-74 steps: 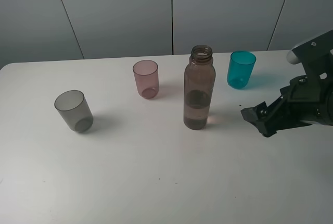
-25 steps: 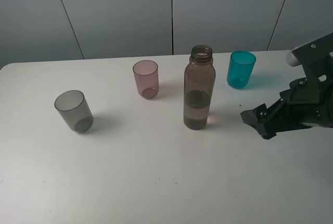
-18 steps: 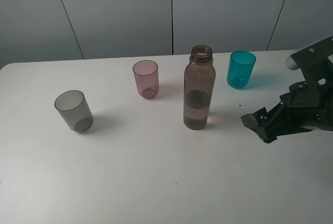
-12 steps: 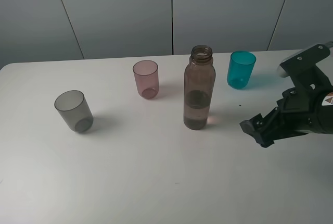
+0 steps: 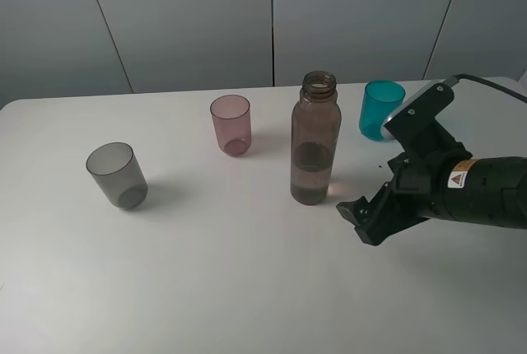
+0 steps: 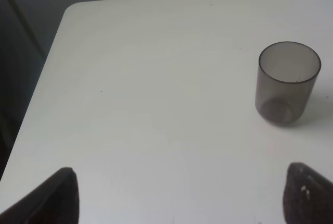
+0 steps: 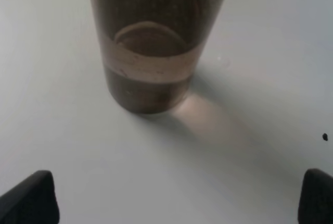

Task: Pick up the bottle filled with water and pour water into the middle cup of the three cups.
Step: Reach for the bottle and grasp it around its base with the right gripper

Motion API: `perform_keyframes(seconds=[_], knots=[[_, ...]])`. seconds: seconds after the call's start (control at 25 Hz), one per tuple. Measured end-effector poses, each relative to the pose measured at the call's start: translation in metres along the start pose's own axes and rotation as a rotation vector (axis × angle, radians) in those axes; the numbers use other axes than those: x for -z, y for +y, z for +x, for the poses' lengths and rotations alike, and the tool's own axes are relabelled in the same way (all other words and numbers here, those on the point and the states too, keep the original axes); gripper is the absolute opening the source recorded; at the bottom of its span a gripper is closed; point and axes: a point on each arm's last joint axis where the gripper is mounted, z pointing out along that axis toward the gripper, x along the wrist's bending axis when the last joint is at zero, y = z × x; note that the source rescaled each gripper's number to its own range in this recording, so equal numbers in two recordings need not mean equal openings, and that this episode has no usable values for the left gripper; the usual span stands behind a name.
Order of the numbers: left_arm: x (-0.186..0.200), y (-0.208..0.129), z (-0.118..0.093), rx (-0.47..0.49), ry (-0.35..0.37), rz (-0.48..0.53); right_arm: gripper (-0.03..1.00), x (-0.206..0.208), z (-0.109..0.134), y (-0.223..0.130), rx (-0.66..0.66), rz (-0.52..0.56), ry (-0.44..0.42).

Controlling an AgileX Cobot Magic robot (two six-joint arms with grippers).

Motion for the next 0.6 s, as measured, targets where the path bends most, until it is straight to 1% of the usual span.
perform_keyframes(seconds=[0.04, 0.16, 0.36, 0.6], knots=[[0.000, 0.000, 0.000, 0.000, 0.000, 0.000, 1.00, -0.003, 0.001, 0.000, -0.004, -0.004, 0.002], [0.000, 0.000, 0.000, 0.000, 0.000, 0.000, 1.00, -0.008, 0.001, 0.004, -0.035, -0.065, -0.001], [0.000, 0.000, 0.000, 0.000, 0.000, 0.000, 1.00, -0.014, 0.000, 0.013, -0.101, -0.200, -0.012], [0.000, 0.000, 0.000, 0.000, 0.000, 0.000, 1.00, -0.024, 0.003, 0.010, -0.073, -0.288, -0.001]])
